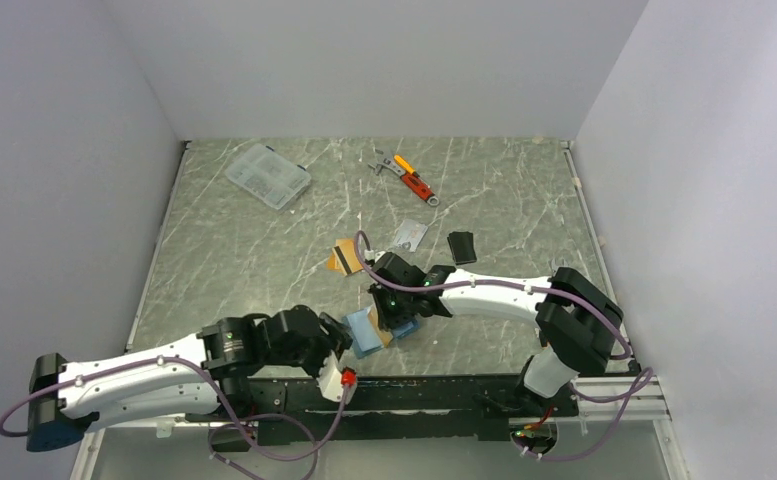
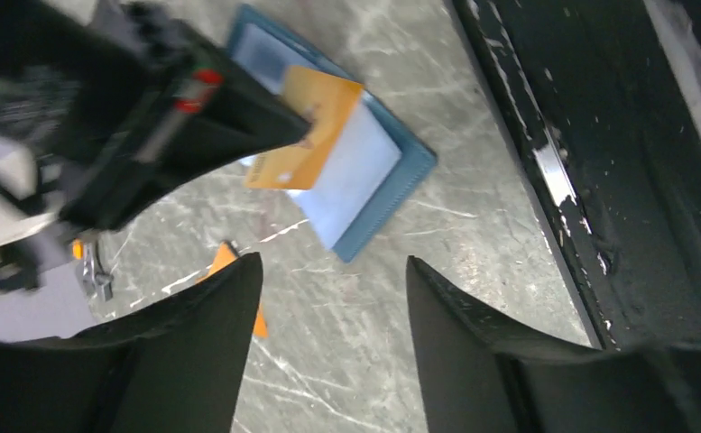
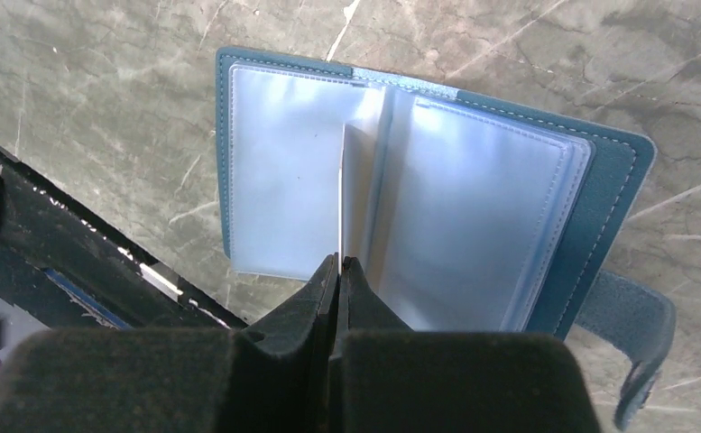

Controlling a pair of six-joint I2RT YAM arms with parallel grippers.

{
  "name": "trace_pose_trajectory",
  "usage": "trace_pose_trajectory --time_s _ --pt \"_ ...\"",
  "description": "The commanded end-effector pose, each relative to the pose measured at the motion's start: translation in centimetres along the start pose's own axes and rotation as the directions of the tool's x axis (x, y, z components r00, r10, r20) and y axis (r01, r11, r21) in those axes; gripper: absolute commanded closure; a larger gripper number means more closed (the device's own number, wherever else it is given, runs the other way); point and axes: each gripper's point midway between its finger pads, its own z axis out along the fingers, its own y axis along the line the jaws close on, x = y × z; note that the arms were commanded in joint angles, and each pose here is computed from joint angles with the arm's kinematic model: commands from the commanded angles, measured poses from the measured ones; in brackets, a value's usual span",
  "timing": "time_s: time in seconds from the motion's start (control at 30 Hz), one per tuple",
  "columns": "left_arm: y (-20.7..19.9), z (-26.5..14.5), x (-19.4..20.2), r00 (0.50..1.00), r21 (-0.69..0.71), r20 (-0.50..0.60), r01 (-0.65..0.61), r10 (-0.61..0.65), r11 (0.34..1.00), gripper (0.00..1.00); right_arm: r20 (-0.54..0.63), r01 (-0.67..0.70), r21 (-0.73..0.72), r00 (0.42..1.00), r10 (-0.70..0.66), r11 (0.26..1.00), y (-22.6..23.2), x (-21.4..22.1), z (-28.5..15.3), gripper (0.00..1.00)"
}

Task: Put the credit cards into the card holder
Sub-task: Insert the credit card into the card holder.

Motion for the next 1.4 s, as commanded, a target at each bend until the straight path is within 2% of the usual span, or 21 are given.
trace_pose_trajectory --time_s 0.0,0.27,0.3,0.37,0.4,0.43,0.5,0.63,0.73,1.03,1.37 --pt "1.4 2.4 -0.8 0.989 -0.099 0.072 -0.122 0.129 0.988 0.42 0.024 0.022 0.014 0.999 -0.022 1.0 0.2 -0.8 0.1 1.0" --pt "0.4 6.1 0.7 0.984 -0.06 0.042 -0.172 0.174 0.983 0.5 0.063 0.008 -0.029 0.998 -0.006 1.0 0.5 -2.2 -1.1 1.0" --pt "0.4 6.3 0.8 0.984 -0.052 0.043 -0.173 0.175 0.984 0.56 0.07 -0.002 -0.042 0.998 0.004 0.999 0.5 -2.4 -1.2 1.0" --pt "0.2 6.8 1.1 0.985 -0.029 0.042 -0.169 0.17 0.985 0.78 0.072 -0.018 -0.068 0.997 0.022 0.998 0.4 -2.6 -1.2 1.0" --pt "0.2 6.9 1.3 0.986 -0.021 0.042 -0.16 0.161 0.987 0.85 0.07 -0.022 -0.079 0.997 0.027 0.997 0.4 -2.5 -1.2 1.0" --pt "0.1 7.1 1.4 0.987 -0.014 0.043 -0.154 0.155 0.988 0.86 0.066 -0.025 -0.086 0.997 0.03 0.996 0.4 -2.3 -1.1 1.0" --pt "0.0 7.4 1.8 0.987 -0.014 0.041 -0.152 0.152 0.988 0.83 0.062 -0.028 -0.103 0.997 0.034 0.994 0.6 -2.1 -1.0 1.0" --pt "0.3 8.3 2.2 0.99 -0.022 0.031 -0.135 0.135 0.991 0.72 0.061 -0.038 -0.122 0.997 0.046 0.992 0.6 -1.7 -0.9 1.0" --pt "-0.2 9.2 2.6 0.993 0.019 0.014 -0.121 0.121 0.992 0.68 0.062 -0.05 -0.137 0.996 0.059 0.989 0.5 -1.4 -0.9 1.0" --pt "-4.2 9.7 5.6 0.986 0.196 -0.046 -0.15 0.162 0.969 0.69 0.057 -0.103 -0.155 0.992 0.113 0.983 -0.8 -0.8 -0.4 1.0" --pt "-6.0 9.4 6.0 0.979 0.274 -0.023 -0.191 0.205 0.943 0.67 0.129 -0.202 -0.232 0.963 0.236 0.952 -2.9 -1.9 -1.4 1.0"
